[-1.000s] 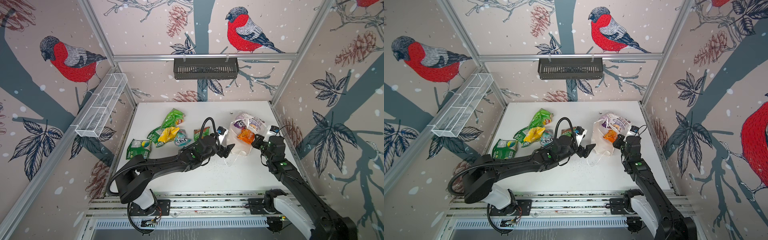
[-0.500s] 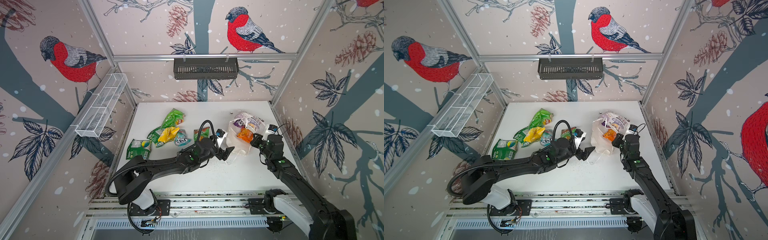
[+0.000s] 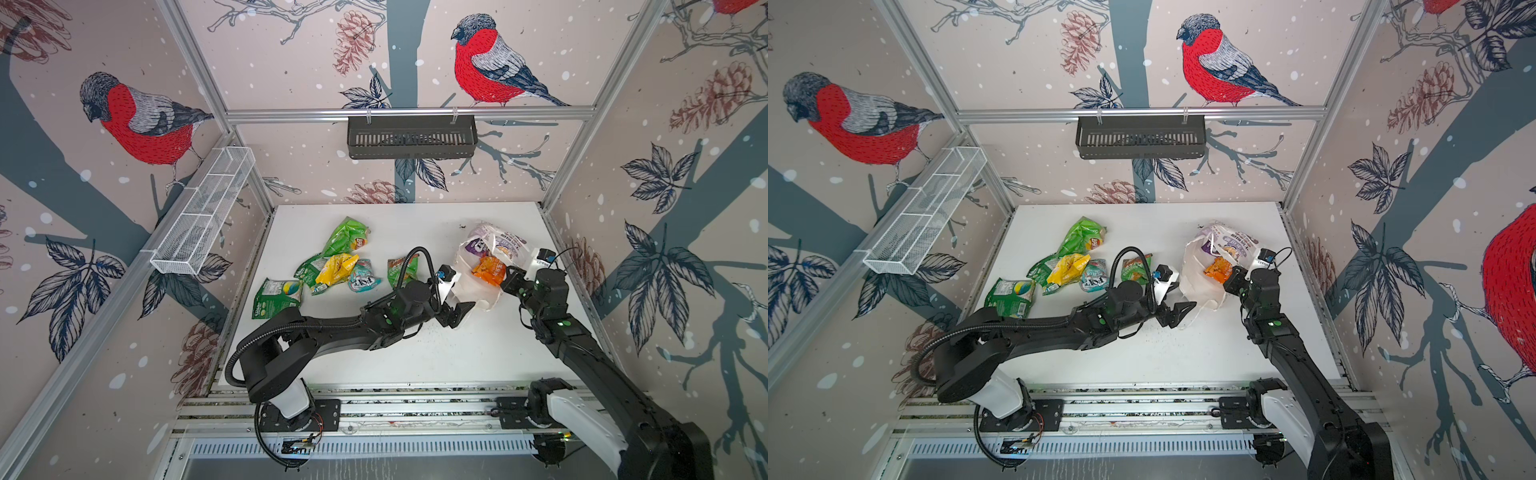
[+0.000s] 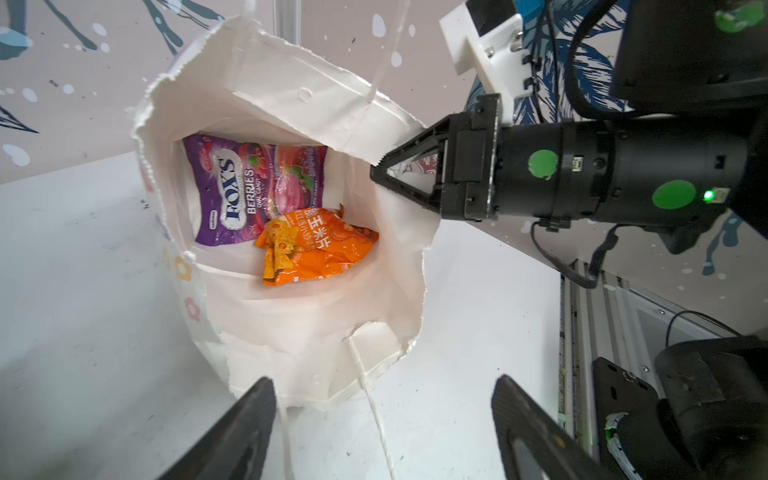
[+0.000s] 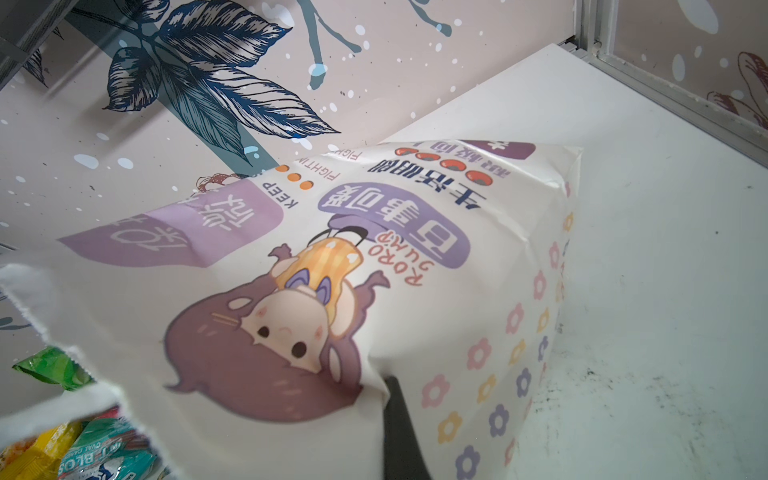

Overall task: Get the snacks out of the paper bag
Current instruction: 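Lower the left gripper into the bag toward the orange chip packet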

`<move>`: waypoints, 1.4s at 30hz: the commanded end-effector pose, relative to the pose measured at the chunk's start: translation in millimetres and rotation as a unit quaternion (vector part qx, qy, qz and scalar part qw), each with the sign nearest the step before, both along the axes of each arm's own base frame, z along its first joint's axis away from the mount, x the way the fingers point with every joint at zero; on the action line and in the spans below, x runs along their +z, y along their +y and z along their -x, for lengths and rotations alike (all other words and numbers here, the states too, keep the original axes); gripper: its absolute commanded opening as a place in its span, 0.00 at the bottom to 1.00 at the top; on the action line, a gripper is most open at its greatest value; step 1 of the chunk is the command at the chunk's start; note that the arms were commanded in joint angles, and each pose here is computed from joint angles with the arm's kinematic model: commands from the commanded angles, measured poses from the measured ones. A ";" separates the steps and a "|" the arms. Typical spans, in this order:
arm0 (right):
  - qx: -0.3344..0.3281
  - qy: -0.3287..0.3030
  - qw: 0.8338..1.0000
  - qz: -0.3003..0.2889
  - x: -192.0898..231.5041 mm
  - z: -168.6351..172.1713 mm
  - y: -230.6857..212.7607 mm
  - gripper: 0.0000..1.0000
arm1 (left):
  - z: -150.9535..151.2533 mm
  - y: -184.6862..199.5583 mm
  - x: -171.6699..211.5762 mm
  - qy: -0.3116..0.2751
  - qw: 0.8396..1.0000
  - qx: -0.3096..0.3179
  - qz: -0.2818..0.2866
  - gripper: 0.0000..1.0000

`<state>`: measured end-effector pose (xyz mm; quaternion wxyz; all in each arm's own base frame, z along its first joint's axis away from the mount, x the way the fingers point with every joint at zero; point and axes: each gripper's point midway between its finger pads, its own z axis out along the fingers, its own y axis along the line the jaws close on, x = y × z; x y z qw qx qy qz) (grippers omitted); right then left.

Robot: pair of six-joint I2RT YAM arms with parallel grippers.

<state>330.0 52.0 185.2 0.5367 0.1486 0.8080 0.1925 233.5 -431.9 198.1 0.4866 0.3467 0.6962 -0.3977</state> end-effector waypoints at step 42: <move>0.010 -0.020 0.999 0.024 13.5 0.4 0.1 0.00 | -67.4 -40.1 -46.0 0.010 0.999 0.012 -0.042 0.79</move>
